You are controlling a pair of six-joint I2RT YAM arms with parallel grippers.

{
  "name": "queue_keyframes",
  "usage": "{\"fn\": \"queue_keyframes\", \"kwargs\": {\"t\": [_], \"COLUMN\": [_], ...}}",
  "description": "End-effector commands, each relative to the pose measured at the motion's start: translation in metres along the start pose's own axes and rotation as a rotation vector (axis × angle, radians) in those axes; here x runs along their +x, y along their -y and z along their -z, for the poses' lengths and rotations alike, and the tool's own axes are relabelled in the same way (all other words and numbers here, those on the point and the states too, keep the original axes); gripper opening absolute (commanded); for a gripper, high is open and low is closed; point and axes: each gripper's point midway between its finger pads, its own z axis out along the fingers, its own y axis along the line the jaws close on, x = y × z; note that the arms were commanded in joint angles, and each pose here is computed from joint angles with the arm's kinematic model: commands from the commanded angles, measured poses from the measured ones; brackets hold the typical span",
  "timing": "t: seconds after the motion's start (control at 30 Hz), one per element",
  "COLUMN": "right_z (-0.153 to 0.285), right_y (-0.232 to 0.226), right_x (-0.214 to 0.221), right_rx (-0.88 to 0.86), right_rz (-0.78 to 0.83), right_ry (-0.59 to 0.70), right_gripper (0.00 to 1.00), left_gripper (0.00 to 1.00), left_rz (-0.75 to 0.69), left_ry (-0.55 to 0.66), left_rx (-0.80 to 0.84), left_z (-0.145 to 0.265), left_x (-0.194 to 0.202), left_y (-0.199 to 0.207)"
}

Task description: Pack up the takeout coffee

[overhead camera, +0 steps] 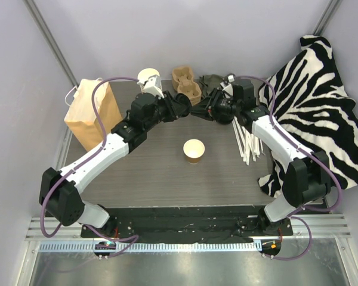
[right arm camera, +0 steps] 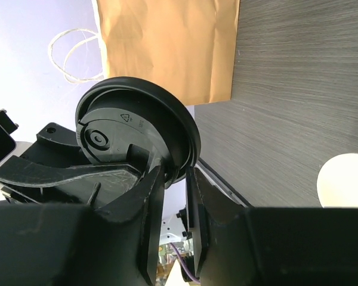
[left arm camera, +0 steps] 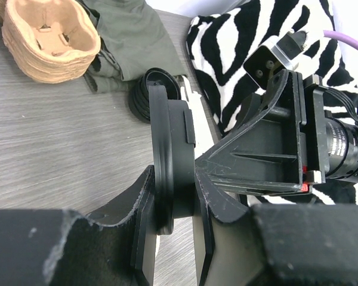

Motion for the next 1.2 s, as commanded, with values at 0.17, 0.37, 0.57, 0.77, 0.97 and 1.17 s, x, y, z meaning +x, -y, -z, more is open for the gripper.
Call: {"fn": "queue_keyframes", "kwargs": {"t": [0.17,0.37,0.57,0.77,0.97,1.17], "right_z": [0.005,0.006,0.016,0.039,0.072,0.094], "right_y": [-0.027,-0.024,-0.013,0.004,0.031,0.055], "right_x": [0.002,0.004,-0.009,-0.025,-0.021,-0.021], "right_rx": [-0.089,-0.091,-0.089,-0.061,0.208,0.424], "right_rz": [0.029,0.026,0.018,0.102,0.368,0.679], "right_ry": [0.0,-0.011,0.001,0.008,-0.035,-0.157], "right_gripper": [0.16,0.01,0.01,0.01,0.01,0.01], "left_gripper": [0.0,0.04,0.5,0.72,0.87,1.0], "left_rz": [0.022,0.021,-0.001,-0.069,-0.317,-0.401], "left_ry": [0.083,0.075,0.057,-0.03,-0.192,-0.347], "left_rx": [0.053,0.043,0.007,-0.001,0.083,0.027], "left_z": [0.0,0.0,0.009,0.044,0.105,0.147], "left_x": [-0.027,-0.025,-0.024,-0.018,-0.001,0.013], "left_y": [0.02,0.018,0.007,-0.002,0.002,-0.025]}}
